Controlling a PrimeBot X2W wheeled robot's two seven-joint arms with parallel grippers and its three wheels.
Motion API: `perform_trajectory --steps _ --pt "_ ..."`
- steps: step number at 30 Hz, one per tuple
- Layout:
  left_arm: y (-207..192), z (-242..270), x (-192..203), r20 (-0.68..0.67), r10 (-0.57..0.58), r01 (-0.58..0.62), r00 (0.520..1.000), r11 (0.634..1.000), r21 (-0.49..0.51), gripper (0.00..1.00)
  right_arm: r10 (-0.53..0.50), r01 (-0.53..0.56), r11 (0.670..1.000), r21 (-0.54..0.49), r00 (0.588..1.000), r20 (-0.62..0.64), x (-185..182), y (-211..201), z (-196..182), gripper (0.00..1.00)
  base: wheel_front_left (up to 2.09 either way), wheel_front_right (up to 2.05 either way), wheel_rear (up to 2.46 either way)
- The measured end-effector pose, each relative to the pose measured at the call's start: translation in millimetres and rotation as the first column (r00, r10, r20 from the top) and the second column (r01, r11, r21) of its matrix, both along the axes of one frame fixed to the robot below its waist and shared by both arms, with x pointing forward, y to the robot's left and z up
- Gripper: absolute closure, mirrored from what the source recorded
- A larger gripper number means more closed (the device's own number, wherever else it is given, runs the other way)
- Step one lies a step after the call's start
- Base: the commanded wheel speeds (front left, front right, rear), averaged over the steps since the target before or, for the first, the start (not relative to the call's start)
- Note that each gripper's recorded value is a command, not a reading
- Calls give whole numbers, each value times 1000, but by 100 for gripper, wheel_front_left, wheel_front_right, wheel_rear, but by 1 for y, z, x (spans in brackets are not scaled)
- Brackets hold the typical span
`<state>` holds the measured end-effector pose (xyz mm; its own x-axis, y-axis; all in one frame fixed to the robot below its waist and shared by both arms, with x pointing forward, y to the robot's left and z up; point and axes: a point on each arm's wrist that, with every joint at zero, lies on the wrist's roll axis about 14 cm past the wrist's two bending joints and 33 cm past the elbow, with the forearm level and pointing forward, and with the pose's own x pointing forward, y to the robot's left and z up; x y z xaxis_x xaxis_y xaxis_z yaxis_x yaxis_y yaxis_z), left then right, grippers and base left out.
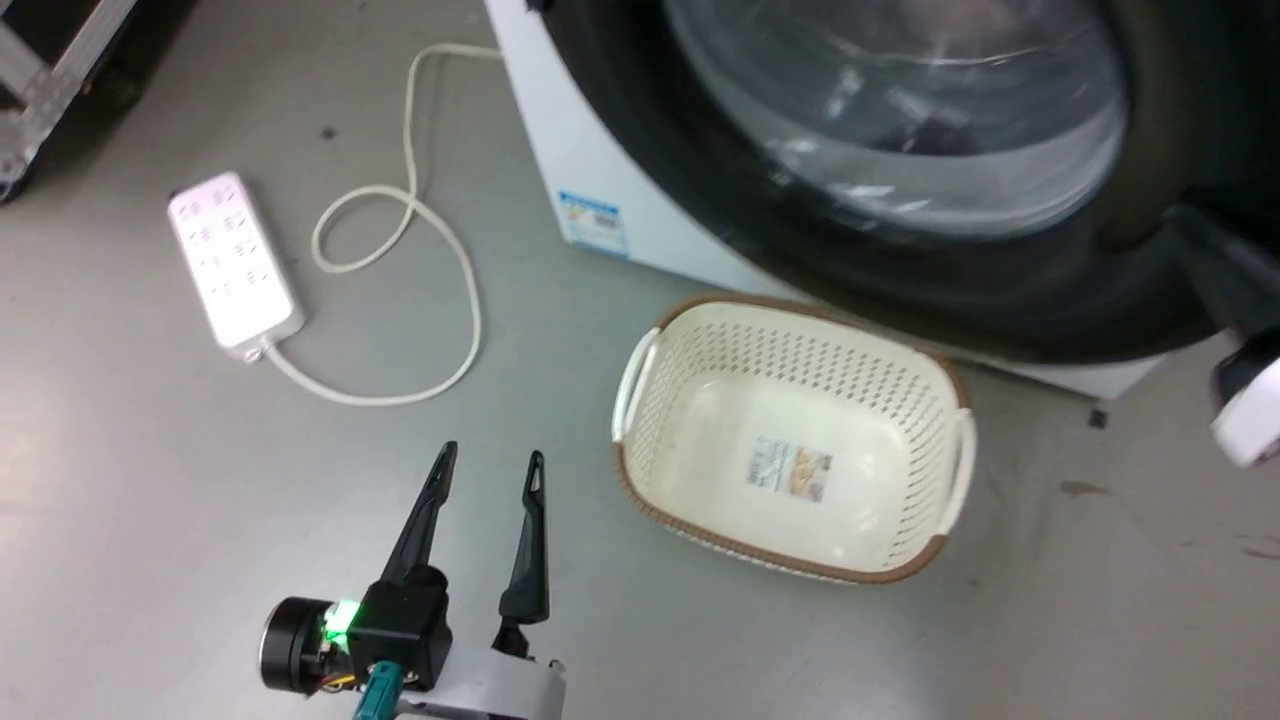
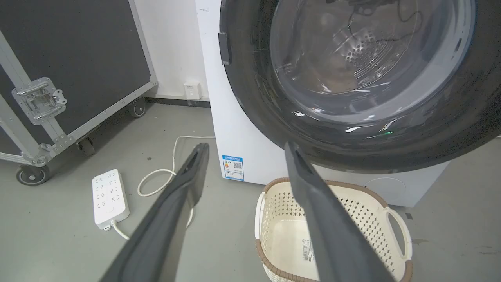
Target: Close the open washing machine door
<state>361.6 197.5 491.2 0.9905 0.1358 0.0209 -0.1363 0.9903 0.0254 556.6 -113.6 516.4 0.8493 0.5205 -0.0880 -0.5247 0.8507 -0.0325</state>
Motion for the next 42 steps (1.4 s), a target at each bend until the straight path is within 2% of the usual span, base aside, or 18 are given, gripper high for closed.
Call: perform_trajectory --steps 6,10,14,20,21,22,23,29,30,34,35,36,38,39,42 --pt "5 -6 1 -21 32 -32 999 999 -3 0 -60 59 998 -36 998 -8 40 -14 -2 100 0 0 0" --pt "4 -11 2 -37 38 -38 999 999 -9 0 -155 155 987 -35 988 -9 76 -31 6 100 0 0 0" --pt "4 -7 5 -24 38 -38 999 999 -10 0 -171 170 984 -53 985 -15 84 -29 4 100 0 0 0" --pt "2 1 5 2 33 -33 999 999 -16 0 -196 195 980 -33 981 -2 77 -31 11 100 0 0 0" --pt "1 5 4 17 27 -26 1000 999 -19 0 -199 200 980 -19 980 28 71 -33 20 64 0 0 0" --pt "1 5 4 17 27 -26 1000 999 -19 0 -199 200 980 -19 980 28 71 -33 20 15 0 0 0" --pt "2 8 4 25 26 -25 999 999 -20 0 -199 200 980 -12 979 41 67 -33 24 0 0 0 0" --pt "1 20 -1 70 4 -1 998 999 -36 0 -178 177 984 14 984 24 14 -26 8 0 0 0 0" --pt "-2 24 -4 82 -10 14 997 999 -47 0 -169 168 985 26 985 36 -7 -26 8 0 0 0 0" --pt "-8 28 -5 101 -40 47 994 997 -60 0 -171 169 985 38 982 83 -34 -32 18 0 0 0 0" --pt "-13 32 -4 114 -65 73 991 995 -62 0 -190 186 981 50 975 112 -52 -40 25 0 0 0 0" --pt "-13 32 -4 114 -65 73 991 995 -62 0 -190 186 981 50 975 112 -52 -40 25 0 0 0 0" --pt "-20 38 -4 135 -95 104 986 992 -64 0 -276 259 957 128 950 144 -79 -63 37 0 0 0 0" --pt "-20 38 -4 135 -95 104 986 992 -64 0 -276 259 957 128 950 144 -79 -63 37 0 0 0 0" --pt "-32 41 -3 148 -140 152 979 986 -72 0 -359 332 930 157 912 197 -122 -86 43 0 0 0 0"
